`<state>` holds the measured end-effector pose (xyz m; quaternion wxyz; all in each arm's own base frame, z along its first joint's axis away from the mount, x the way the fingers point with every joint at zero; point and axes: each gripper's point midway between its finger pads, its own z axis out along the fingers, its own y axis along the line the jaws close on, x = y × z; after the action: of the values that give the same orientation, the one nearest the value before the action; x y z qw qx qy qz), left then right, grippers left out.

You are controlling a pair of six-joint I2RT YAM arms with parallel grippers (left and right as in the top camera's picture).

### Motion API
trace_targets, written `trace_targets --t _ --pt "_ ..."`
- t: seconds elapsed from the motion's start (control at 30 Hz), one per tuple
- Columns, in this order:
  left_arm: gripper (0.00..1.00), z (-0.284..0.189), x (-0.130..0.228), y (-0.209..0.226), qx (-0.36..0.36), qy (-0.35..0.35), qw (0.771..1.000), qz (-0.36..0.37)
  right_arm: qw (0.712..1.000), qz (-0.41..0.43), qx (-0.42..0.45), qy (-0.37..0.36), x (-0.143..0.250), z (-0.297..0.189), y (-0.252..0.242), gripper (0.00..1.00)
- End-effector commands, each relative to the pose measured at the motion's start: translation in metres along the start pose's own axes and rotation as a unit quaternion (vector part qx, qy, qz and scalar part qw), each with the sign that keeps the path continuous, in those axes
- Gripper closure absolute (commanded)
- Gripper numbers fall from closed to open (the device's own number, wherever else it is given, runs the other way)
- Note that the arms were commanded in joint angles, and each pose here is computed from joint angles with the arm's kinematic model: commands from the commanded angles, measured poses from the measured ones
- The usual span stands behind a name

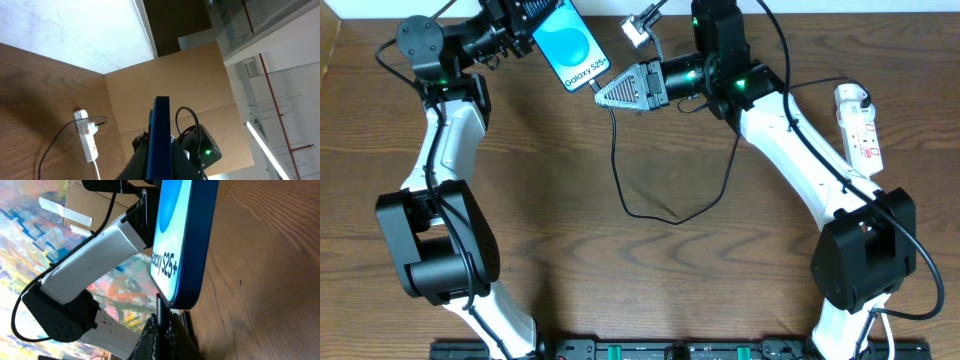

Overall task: Plug charger to phone and switch on socket
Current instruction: 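Push the USB-C tip up into the phone port with the right gripper, then open the right gripper and pull it back from the phone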

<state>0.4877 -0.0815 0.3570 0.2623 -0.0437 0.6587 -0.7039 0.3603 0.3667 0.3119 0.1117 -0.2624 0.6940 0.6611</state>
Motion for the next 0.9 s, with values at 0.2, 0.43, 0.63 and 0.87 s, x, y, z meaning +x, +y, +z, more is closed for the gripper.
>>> trace_targets --t 0.2,0.43,0.63,0.87 --pt "0.93 0.026 0.036 -0.013 0.008 0.084 0.996 0.033 0.999 -0.02 0.02 -0.032 -0.014 -0.001 0.005 0.99" --pt "0.93 0.029 0.038 -0.013 0.009 0.086 0.996 0.033 0.998 -0.003 0.035 -0.048 -0.02 -0.002 0.001 0.99" --pt "0.93 0.029 0.038 -0.013 0.011 0.086 0.995 0.048 0.997 0.013 0.045 -0.06 -0.024 -0.002 -0.003 0.99" --pt "0.92 0.029 0.034 -0.014 0.013 0.074 0.996 0.057 0.995 0.031 0.059 -0.078 -0.03 -0.004 -0.008 0.99"
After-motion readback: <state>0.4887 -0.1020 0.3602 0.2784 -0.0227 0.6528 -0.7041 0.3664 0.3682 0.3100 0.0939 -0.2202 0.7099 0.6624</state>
